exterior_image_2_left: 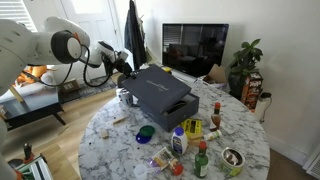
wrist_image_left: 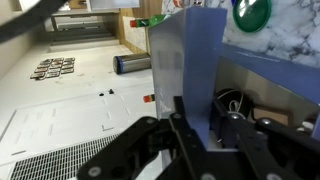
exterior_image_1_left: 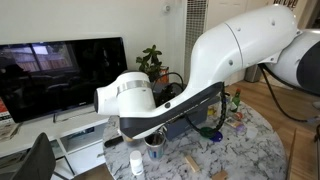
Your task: Close the grey box
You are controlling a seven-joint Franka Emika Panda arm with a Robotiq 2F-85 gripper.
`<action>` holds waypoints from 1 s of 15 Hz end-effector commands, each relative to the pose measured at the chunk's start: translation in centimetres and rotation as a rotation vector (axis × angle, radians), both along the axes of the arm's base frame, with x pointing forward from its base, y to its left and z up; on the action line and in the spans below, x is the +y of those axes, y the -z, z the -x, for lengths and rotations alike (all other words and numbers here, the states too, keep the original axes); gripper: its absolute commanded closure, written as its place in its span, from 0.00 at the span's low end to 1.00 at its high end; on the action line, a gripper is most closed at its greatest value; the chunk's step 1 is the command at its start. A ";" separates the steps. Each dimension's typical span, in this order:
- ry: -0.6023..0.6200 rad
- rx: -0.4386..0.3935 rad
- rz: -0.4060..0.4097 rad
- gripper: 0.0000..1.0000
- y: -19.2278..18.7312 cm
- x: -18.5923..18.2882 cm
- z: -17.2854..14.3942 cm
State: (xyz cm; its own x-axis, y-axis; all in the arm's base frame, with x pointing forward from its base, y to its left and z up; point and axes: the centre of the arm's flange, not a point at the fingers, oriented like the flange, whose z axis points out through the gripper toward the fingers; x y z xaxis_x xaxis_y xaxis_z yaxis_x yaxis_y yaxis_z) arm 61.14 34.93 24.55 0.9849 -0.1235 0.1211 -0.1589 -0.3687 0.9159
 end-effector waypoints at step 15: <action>-0.123 0.082 -0.072 0.93 4.2 1.7 -5.6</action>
State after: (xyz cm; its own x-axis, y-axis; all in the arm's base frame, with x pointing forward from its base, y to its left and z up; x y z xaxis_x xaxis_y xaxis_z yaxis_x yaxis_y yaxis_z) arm 64.33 35.04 21.18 0.9986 -0.0301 0.0443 -0.0529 -0.4224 0.9048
